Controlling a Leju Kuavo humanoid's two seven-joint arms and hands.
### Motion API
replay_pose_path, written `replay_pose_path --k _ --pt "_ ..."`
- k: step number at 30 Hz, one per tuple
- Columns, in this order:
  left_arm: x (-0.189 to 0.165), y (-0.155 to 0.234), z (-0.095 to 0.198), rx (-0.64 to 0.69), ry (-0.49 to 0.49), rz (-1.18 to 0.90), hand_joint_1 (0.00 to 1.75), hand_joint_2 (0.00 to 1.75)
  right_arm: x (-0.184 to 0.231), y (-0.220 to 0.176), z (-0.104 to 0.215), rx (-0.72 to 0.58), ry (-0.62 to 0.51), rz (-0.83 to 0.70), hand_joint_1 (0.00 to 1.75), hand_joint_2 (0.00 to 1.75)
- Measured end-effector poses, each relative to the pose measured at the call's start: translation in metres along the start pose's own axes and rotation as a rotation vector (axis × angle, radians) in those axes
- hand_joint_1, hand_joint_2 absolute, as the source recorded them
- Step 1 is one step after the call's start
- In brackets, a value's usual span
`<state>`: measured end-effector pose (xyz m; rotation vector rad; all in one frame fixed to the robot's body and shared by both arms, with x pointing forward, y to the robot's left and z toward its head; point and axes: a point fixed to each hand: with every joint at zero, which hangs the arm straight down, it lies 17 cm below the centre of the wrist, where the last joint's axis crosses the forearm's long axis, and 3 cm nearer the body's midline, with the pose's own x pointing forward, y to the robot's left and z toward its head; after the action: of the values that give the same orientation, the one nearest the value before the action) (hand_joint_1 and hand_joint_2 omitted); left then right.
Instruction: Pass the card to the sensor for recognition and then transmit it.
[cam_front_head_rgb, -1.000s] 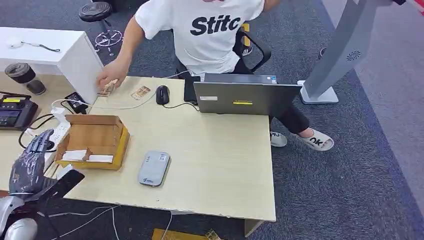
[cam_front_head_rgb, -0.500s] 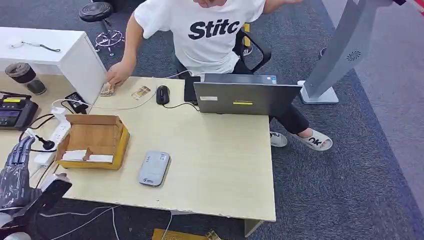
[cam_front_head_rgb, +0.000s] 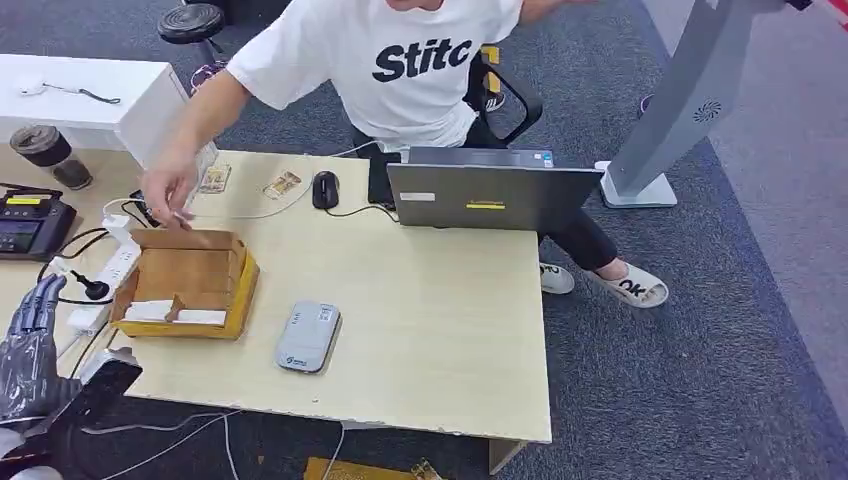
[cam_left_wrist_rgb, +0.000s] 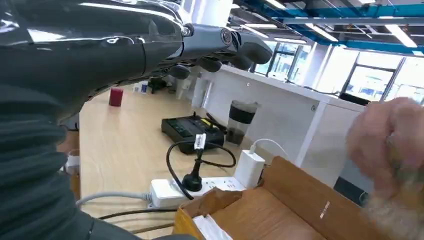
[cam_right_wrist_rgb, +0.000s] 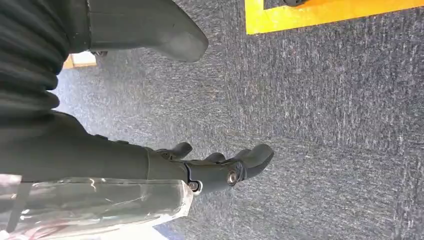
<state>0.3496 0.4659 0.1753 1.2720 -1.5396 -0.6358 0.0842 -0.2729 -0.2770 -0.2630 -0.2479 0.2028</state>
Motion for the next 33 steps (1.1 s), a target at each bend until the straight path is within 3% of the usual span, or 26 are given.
replay_pose_path --k 14,25,33 --pt "0.006 0.0 -0.006 -0.002 -0.028 -0.033 0.0 1.75 -0.002 0.0 0.0 0.0 0.011 0.001 0.0 1.75" --pt "0.035 -0.014 -0.018 -0.02 -0.093 -0.104 0.0 1.75 -0.002 0.001 0.0 0.005 0.02 0.005 0.0 1.75" --pt "0.024 -0.043 -0.055 -0.153 -0.096 -0.249 0.0 1.75 -0.004 0.005 0.001 0.025 0.032 0.022 0.0 1.75"
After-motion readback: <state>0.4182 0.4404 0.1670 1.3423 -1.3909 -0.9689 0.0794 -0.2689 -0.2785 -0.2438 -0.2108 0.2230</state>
